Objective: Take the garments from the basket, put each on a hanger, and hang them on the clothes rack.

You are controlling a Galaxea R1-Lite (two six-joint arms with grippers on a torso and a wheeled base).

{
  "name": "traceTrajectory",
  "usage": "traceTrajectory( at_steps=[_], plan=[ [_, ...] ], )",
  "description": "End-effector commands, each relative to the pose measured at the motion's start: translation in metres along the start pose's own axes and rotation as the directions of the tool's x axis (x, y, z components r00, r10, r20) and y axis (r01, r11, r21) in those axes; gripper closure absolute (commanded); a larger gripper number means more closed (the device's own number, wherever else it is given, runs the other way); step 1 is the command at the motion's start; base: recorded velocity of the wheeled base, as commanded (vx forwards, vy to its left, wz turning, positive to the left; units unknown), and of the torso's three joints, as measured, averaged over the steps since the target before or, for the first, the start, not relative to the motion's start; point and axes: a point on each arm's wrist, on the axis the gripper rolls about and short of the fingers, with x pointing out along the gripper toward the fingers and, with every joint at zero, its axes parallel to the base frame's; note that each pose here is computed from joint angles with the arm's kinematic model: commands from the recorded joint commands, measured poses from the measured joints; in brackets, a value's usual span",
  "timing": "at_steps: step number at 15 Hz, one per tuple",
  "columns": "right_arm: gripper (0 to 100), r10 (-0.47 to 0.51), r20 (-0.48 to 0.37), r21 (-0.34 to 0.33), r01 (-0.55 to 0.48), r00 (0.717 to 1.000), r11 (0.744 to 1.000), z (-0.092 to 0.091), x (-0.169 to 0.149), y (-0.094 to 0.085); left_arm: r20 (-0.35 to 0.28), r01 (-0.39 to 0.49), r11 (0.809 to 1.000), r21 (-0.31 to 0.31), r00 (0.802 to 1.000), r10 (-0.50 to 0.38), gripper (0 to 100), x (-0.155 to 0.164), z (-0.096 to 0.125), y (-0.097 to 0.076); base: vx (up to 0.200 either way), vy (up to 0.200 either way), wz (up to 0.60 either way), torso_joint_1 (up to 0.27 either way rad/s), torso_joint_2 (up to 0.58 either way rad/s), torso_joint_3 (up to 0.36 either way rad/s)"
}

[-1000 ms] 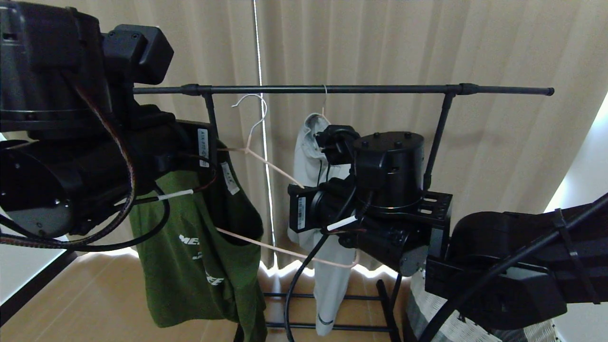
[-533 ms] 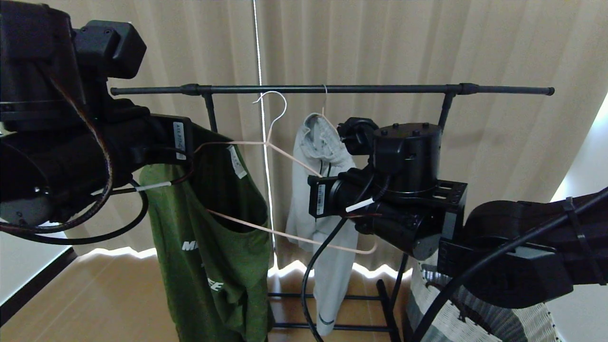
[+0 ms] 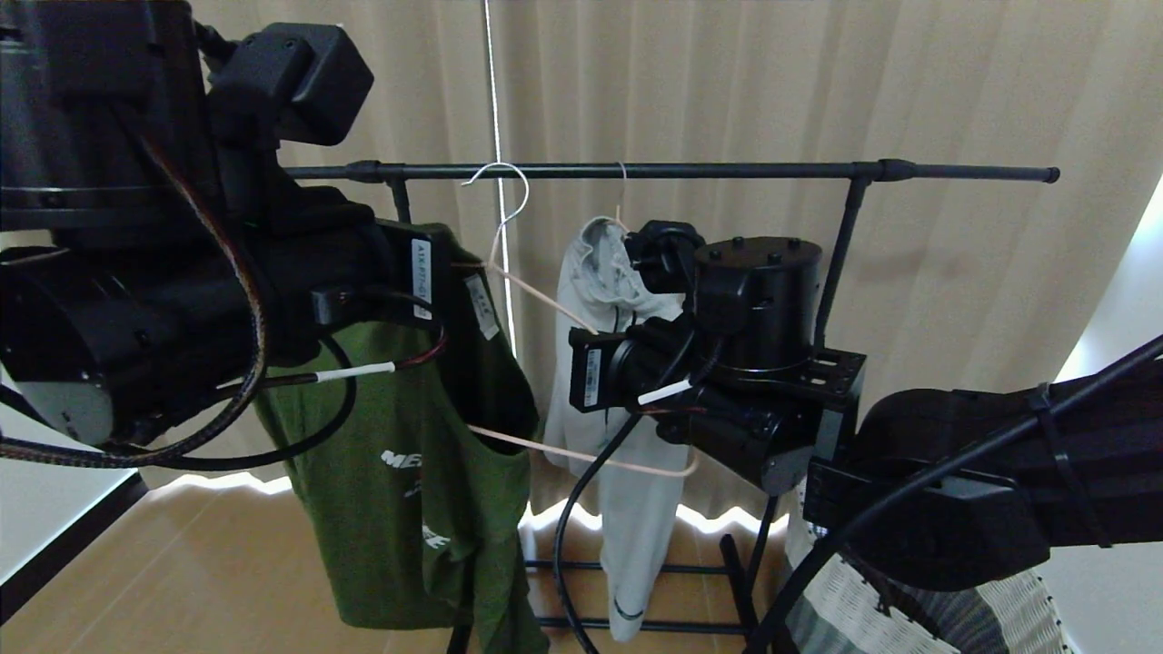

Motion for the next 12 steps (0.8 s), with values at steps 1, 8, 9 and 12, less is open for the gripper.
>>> traceTrajectory(
  at_steps=[1, 8, 9, 12],
  plan=[
    [100, 0.01, -0.015, -0.011, -0.011, 1.0, 1.0, -0.007, 0.003, 0.005, -0.01, 0.037, 0.999, 0.003, 0.999, -0.037, 100, 0.005, -0.002, -0.004, 0.0, 0.0, 0.0, 0.0, 0.0, 0.0],
    [100, 0.047, 0.024, -0.017, -0.047, 0.999, 0.999, -0.002, -0.005, 0.014, -0.06, 0.111, 0.994, 0.018, 0.992, -0.11, 100, 0.005, -0.018, -0.006, 0.0, 0.0, 0.0, 0.0, 0.0, 0.0],
    [100, 0.054, 0.045, -0.02, -0.053, 0.998, 0.998, 0.001, -0.007, 0.014, -0.066, 0.112, 0.994, 0.02, 0.992, -0.11, 100, 0.003, -0.021, -0.005, 0.0, 0.0, 0.0, 0.0, 0.0, 0.0],
    [100, 0.059, 0.067, -0.041, -0.057, 0.996, 0.998, 0.003, -0.013, 0.012, -0.069, 0.112, 0.993, 0.022, 0.992, -0.11, 100, -0.003, -0.023, -0.002, 0.0, 0.0, 0.0, 0.0, 0.0, 0.0]
  ],
)
